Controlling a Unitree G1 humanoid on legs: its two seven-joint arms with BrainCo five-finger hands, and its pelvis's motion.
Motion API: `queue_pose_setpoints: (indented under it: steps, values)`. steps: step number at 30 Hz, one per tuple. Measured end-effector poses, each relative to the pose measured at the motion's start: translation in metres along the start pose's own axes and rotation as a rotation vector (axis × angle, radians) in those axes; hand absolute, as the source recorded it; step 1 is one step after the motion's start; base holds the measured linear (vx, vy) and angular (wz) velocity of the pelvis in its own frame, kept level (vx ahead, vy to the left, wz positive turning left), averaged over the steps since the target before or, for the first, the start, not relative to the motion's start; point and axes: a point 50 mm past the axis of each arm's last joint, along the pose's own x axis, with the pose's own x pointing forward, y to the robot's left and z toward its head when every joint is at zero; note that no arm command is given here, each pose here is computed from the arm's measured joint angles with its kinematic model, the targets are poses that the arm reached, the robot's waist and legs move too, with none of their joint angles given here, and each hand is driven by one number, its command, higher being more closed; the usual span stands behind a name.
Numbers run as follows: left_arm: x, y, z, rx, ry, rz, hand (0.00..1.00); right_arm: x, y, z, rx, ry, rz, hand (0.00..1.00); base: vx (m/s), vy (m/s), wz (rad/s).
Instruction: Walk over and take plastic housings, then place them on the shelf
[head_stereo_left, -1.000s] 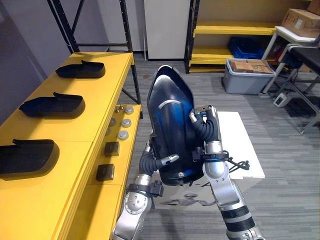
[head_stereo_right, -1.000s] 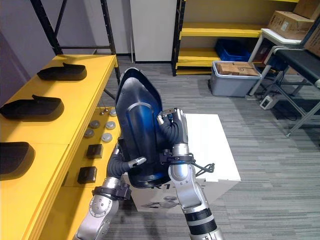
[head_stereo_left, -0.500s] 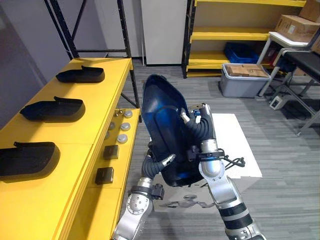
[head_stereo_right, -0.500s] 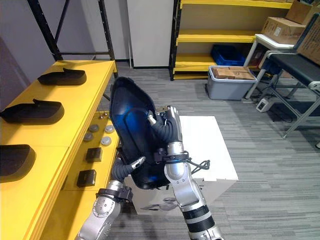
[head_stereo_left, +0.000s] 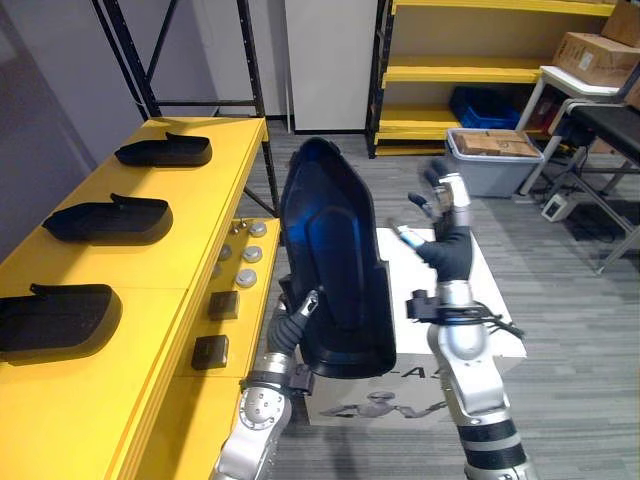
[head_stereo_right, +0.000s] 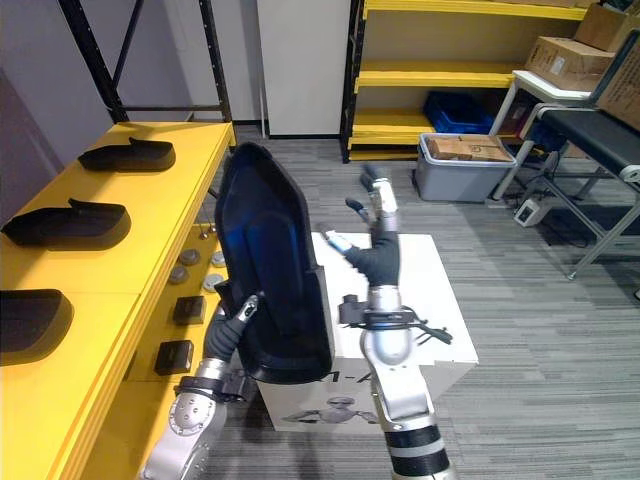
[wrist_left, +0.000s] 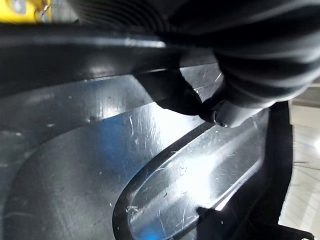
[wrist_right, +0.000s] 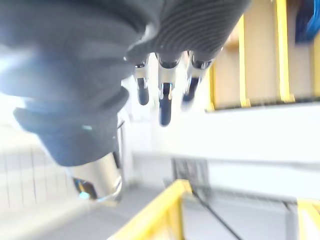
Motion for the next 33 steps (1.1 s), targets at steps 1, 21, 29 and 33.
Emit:
queue_pose_setpoints:
  steps: [1, 21, 29, 33]
  values:
    - [0.000, 0.003, 0.000, 0.003, 0.000, 0.013, 1.00, -0.001, -0.009, 0.000, 0.002, -0.001, -0.033, 0.00, 0.00, 0.000, 0.00]
    - [-0.039, 0.057, 0.015, 0.016, -0.029, 0.236, 1.00, -0.270, -0.175, -0.115, -0.164, 1.214, -0.690, 0.00, 0.00, 0.000, -0.01]
    - [-0.050, 0.054, 0.002, -0.012, 0.043, 0.239, 1.00, -0.335, -0.141, -0.119, -0.076, 1.504, -0.621, 0.00, 0.00, 0.006, 0.03]
    - [-0.054, 0.051, -0.001, -0.018, 0.066, 0.232, 1.00, -0.335, -0.134, -0.122, -0.127, 1.555, -0.513, 0.00, 0.01, 0.002, 0.19]
